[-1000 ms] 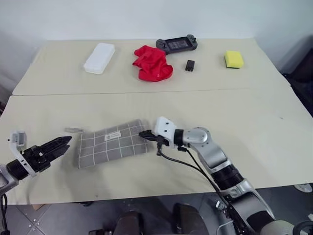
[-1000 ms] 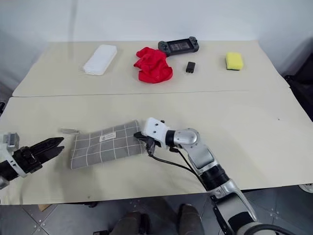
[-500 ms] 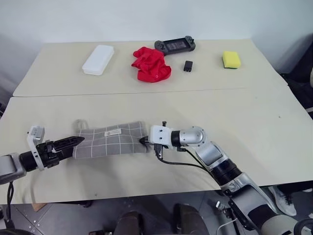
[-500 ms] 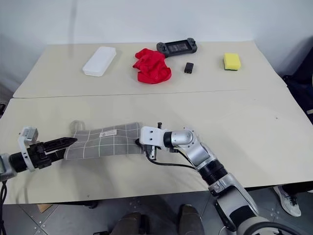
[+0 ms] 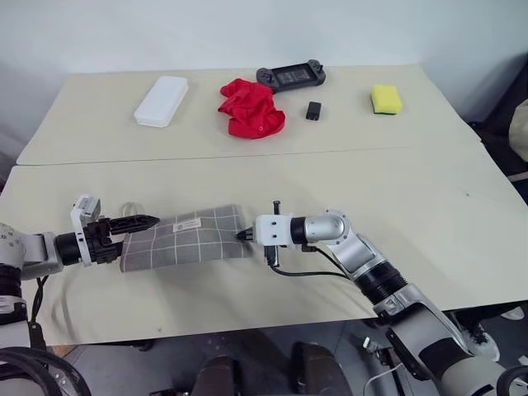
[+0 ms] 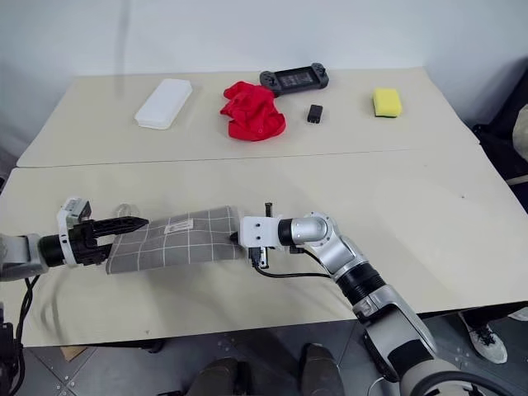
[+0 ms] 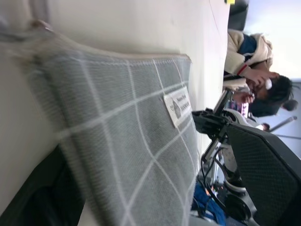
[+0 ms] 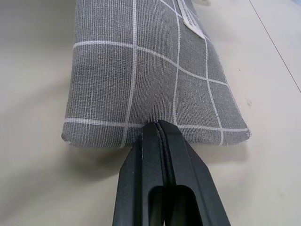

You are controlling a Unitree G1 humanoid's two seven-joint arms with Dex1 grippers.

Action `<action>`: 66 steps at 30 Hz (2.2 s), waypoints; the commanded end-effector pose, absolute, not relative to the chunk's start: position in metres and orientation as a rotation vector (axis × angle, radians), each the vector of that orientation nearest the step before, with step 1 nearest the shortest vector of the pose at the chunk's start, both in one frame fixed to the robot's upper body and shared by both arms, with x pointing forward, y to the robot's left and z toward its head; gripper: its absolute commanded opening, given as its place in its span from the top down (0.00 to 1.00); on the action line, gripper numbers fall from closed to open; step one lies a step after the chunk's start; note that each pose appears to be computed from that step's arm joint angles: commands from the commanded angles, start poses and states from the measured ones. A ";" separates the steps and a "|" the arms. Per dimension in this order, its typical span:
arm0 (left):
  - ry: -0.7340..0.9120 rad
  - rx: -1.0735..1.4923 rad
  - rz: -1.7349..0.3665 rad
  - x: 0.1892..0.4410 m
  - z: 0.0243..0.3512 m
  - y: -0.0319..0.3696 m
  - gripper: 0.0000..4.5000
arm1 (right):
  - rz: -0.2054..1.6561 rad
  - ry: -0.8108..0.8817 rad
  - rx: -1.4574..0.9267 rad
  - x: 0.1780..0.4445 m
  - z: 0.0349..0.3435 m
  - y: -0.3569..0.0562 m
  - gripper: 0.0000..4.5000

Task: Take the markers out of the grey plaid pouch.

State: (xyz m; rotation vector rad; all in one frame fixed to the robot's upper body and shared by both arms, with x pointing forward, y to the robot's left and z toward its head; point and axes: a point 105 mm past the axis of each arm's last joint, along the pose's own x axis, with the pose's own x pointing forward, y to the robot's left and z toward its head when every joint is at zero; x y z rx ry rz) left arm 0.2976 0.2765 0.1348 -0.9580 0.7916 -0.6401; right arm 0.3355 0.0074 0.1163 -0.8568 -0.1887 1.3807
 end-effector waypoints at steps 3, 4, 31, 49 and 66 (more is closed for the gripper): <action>0.787 -0.958 -0.657 0.299 0.135 0.275 0.27 | 1.362 -0.191 -0.886 0.338 0.114 0.000 1.00; 0.767 -0.950 -0.667 0.300 0.136 0.276 0.34 | 1.361 -0.193 -0.889 0.338 0.115 -0.001 1.00; 0.349 -0.761 -1.035 0.276 0.184 0.222 1.00 | 1.311 -0.216 -0.550 0.332 0.158 -0.081 0.86; -0.440 0.420 -1.092 0.303 0.148 0.099 1.00 | 1.219 0.210 -0.083 0.336 0.225 -0.188 0.01; -0.456 0.515 -1.183 0.296 0.118 0.077 1.00 | 1.546 0.564 0.202 0.310 0.201 -0.088 0.01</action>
